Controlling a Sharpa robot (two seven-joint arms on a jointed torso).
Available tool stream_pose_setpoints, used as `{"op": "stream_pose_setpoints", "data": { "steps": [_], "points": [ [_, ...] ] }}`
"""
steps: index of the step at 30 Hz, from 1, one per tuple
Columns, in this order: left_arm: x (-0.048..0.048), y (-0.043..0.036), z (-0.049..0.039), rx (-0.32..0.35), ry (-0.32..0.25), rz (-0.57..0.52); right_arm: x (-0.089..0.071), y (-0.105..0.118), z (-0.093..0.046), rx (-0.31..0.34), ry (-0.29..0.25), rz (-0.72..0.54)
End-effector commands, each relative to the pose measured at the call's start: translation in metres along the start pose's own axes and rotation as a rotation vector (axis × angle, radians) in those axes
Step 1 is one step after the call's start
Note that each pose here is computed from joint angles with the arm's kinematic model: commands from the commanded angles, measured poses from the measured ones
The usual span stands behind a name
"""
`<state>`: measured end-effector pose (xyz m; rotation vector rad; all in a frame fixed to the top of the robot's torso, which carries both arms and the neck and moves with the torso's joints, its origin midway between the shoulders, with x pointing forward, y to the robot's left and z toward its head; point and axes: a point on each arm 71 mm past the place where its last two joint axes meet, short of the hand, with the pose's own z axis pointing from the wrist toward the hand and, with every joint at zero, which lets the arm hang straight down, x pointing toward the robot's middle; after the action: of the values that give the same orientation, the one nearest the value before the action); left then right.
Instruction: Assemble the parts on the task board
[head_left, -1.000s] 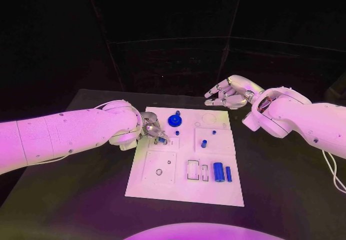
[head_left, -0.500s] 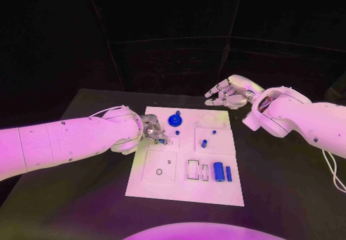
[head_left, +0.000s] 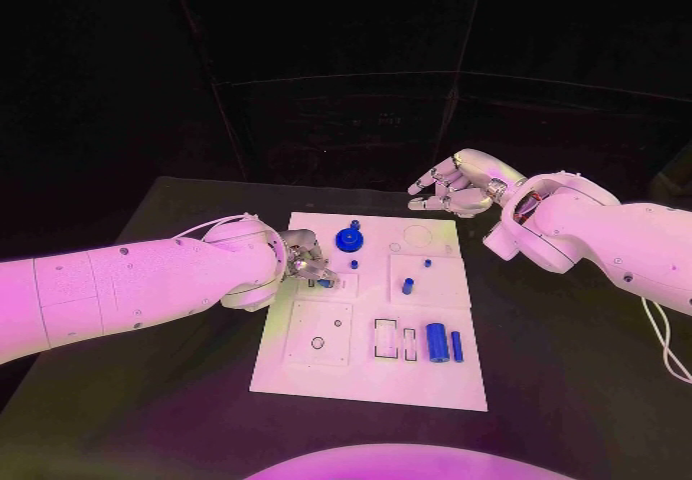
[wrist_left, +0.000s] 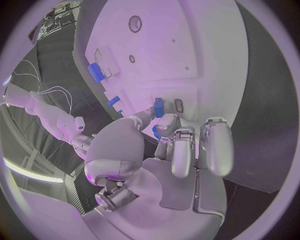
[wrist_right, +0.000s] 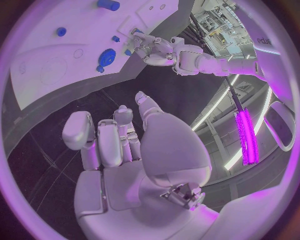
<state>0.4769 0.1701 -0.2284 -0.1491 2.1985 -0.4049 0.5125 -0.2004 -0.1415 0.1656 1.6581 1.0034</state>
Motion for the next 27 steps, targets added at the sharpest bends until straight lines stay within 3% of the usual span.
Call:
{"op": "stream_pose_setpoints", "data": {
  "steps": [1,16,27],
  "points": [
    [-0.0009,-0.0006,-0.0001,0.006,-0.025,0.001,0.0002,0.0018,0.0007,-0.011,0.009,-0.001],
    [-0.0009,-0.0032,0.0013,0.009,-0.038,-0.006,0.001,0.0017,0.0019,-0.011,0.014,-0.001],
    [0.0033,-0.0066,0.0027,0.008,0.008,0.022,0.0033,0.0025,0.0039,-0.012,0.025,0.001]
  ]
}}
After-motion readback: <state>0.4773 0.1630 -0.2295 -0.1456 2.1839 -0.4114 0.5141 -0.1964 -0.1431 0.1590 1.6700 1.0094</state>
